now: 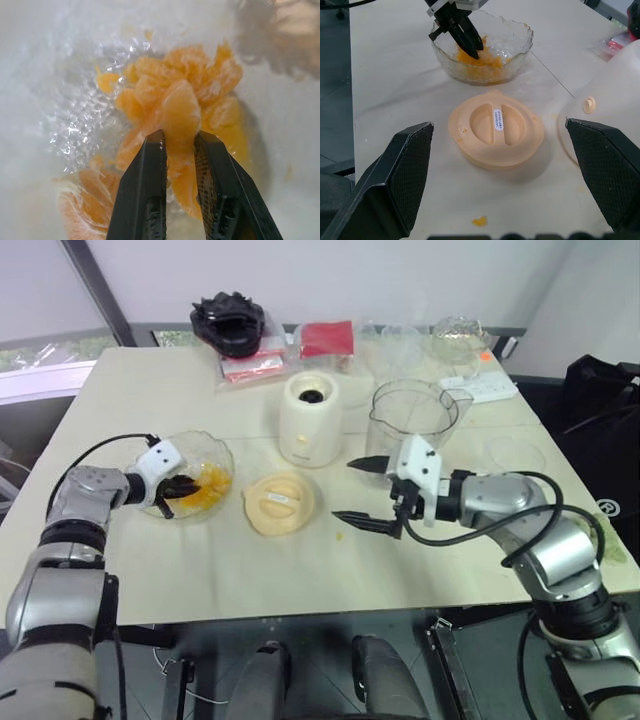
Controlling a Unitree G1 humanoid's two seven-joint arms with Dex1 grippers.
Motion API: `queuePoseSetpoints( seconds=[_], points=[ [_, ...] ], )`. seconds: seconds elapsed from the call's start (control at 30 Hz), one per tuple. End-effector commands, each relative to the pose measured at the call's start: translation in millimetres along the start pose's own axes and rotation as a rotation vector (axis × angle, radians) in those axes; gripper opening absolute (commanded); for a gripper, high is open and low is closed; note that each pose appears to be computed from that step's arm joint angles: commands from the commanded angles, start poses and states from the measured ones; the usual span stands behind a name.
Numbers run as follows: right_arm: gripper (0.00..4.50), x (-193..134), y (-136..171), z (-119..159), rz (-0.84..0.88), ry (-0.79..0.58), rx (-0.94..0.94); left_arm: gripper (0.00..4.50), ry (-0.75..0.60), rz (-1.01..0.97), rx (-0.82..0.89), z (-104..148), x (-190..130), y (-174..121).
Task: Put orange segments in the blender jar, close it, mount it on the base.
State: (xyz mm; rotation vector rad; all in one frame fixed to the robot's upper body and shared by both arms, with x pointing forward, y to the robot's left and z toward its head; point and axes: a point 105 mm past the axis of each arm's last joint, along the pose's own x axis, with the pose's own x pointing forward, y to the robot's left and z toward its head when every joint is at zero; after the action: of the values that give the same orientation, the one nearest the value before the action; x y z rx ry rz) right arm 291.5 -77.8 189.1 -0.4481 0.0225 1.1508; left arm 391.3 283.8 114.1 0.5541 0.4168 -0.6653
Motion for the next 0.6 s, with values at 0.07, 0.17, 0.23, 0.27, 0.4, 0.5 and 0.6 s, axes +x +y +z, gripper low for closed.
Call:
queuePoseSetpoints(
  seconds=[0.07,0.17,0.23,0.27,0.4,0.5,0.6],
  points=[
    [4.43,0,0,13,0.002,-0.036,-0.052,0.86,-0.128,0.071,-0.013,29,-31,23],
    [4.43,2,1,13,0.011,-0.039,-0.052,0.86,-0.169,0.097,-0.039,31,-52,25],
    [4.43,3,1,13,0.017,-0.041,-0.053,0.86,-0.169,0.103,-0.041,29,-61,23],
    [4.43,3,1,13,0.02,-0.043,-0.053,0.86,-0.165,0.106,-0.038,28,-63,20],
    [4.43,5,1,14,0.031,-0.046,-0.054,0.86,-0.104,0.061,0.016,20,-56,6],
    [4.43,6,1,14,0.035,-0.048,-0.055,0.86,-0.087,0.027,0.044,19,-45,0],
    [4.43,7,2,14,0.033,-0.05,-0.055,0.86,-0.076,0.027,0.069,22,-31,0]
  ],
)
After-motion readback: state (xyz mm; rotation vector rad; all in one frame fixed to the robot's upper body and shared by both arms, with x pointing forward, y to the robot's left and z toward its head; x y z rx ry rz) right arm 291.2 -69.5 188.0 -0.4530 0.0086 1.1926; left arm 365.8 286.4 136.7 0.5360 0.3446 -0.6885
